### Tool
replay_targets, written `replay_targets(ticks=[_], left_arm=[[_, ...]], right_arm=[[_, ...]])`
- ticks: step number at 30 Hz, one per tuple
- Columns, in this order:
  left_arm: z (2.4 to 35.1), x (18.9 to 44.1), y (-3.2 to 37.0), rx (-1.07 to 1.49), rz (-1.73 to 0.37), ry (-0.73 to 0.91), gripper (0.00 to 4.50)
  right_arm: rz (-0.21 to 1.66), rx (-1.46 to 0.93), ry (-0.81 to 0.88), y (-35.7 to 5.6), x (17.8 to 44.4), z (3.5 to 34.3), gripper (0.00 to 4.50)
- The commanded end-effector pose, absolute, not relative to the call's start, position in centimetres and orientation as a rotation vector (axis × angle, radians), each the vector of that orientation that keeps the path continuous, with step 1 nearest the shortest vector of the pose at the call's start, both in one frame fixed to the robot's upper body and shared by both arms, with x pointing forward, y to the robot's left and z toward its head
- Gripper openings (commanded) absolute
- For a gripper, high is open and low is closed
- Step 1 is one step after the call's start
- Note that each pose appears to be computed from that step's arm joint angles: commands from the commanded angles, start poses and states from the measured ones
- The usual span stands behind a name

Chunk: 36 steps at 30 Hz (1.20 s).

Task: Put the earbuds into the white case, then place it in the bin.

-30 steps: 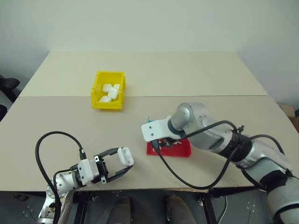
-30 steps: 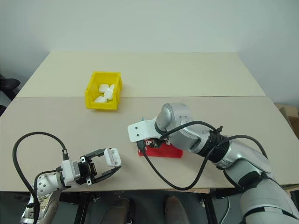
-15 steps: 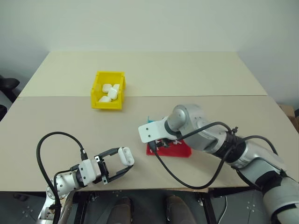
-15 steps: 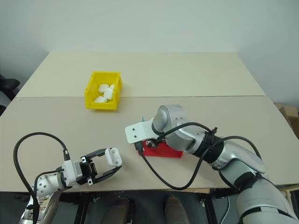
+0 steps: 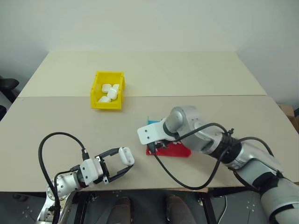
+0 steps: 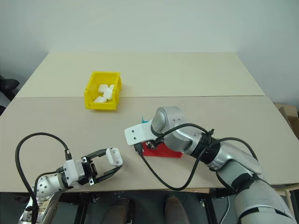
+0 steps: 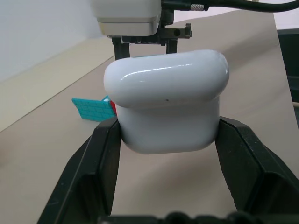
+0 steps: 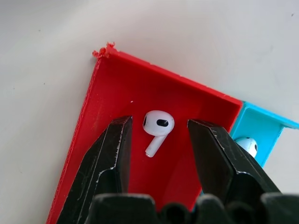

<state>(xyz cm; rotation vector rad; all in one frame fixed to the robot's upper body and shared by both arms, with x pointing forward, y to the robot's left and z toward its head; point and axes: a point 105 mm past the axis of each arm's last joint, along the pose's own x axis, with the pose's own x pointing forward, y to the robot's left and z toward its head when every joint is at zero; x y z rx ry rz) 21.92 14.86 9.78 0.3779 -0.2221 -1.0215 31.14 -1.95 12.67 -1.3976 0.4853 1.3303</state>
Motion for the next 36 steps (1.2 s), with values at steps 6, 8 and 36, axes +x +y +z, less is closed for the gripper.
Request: replay_targets(ticks=[6,8,36], left_arm=[[10.34,21.96,14.60,0.400,-1.012,-0.231,2.76],[10.28,22.03,14.62,0.402,-1.005,-0.220,2.76],[10.17,22.14,14.54,0.418,-0.990,-0.206,2.76]], right_arm=[[1.321,-1.425,0.450,-1.55,31.36,12.87,2.31],[1.320,-1.427,0.447,-1.53,31.39,12.84,2.31],[1.334,-1.455,0.424,-1.44,31.51,12.56,1.77]])
